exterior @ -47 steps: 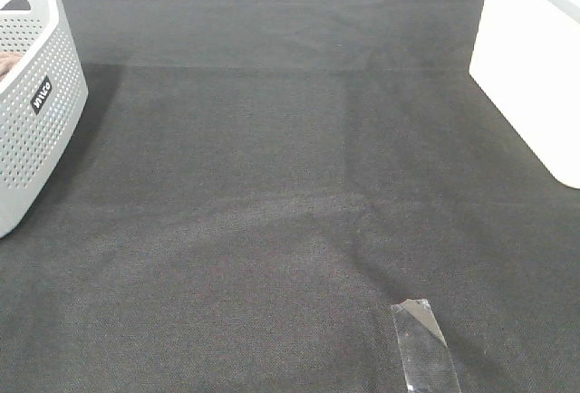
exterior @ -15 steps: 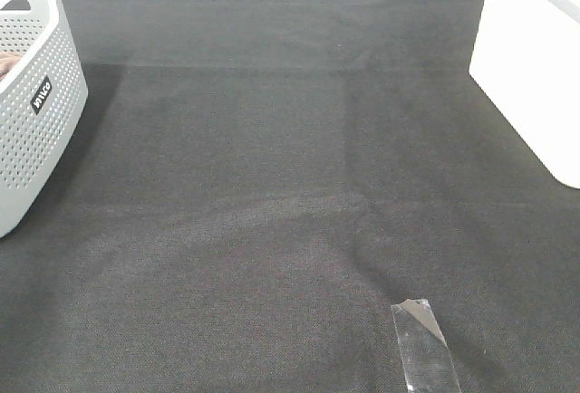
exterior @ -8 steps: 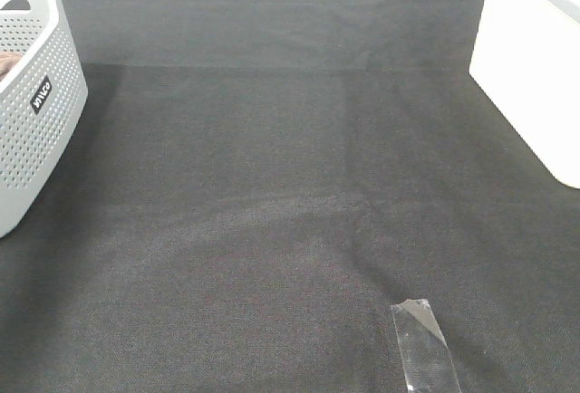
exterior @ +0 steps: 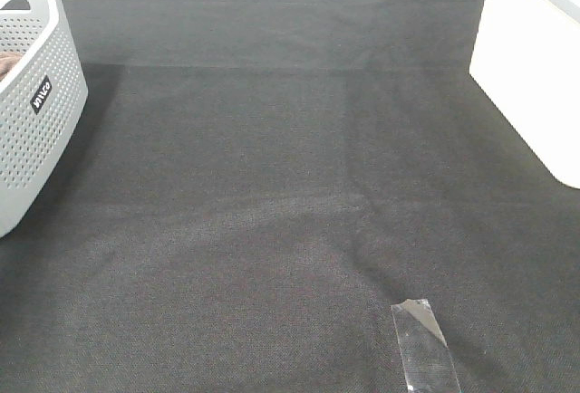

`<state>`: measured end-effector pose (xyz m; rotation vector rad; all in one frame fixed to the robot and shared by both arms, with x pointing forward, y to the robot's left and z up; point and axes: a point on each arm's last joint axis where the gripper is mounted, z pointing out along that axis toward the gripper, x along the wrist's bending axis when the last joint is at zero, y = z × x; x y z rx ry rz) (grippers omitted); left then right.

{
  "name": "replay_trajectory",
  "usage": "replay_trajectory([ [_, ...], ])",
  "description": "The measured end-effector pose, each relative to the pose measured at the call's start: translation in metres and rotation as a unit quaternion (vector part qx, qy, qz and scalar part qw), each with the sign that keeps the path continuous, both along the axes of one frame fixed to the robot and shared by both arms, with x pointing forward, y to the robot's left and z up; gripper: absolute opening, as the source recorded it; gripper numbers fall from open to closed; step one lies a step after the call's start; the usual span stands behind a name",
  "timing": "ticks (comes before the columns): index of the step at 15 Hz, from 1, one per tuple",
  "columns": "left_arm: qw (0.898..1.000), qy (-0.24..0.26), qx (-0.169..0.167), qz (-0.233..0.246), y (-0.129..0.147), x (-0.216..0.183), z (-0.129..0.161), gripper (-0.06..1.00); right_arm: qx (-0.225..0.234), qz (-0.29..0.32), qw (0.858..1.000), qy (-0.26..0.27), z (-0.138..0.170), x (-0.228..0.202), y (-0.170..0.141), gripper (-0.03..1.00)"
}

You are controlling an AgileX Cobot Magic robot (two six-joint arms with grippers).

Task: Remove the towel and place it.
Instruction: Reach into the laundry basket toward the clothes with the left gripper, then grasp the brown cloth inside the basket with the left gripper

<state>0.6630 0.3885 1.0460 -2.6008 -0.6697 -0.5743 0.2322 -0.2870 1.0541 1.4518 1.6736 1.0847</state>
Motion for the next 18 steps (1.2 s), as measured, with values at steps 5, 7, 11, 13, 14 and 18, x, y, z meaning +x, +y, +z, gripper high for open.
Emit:
replay_trajectory([
  [5, 0.998, 0.043, 0.009, -0.039, 0.006, 0.032, -0.038, 0.93, 0.000, 0.000, 1.000, 0.000, 0.000, 0.000, 0.000, 0.65],
  [7, 0.997, 0.059, 0.005, -0.040, 0.007, 0.032, -0.045, 0.86, 0.000, 0.000, 1.000, 0.000, 0.000, 0.000, 0.000, 0.65],
  [11, 0.998, 0.067, -0.008, -0.013, 0.017, 0.027, -0.046, 0.51, 0.001, 0.001, 1.000, 0.000, 0.000, 0.000, 0.000, 0.65],
  [13, 0.998, 0.041, -0.031, 0.036, 0.020, 0.027, -0.046, 0.12, 0.001, 0.001, 1.000, 0.000, 0.000, 0.000, 0.000, 0.65],
  [14, 0.998, 0.041, -0.031, 0.036, 0.020, 0.027, -0.046, 0.12, 0.001, 0.001, 1.000, 0.000, 0.000, 0.000, 0.000, 0.65],
  [18, 0.995, 0.022, -0.057, 0.074, 0.017, 0.027, -0.048, 0.05, 0.001, 0.001, 1.000, 0.000, 0.000, 0.000, 0.000, 0.65],
])
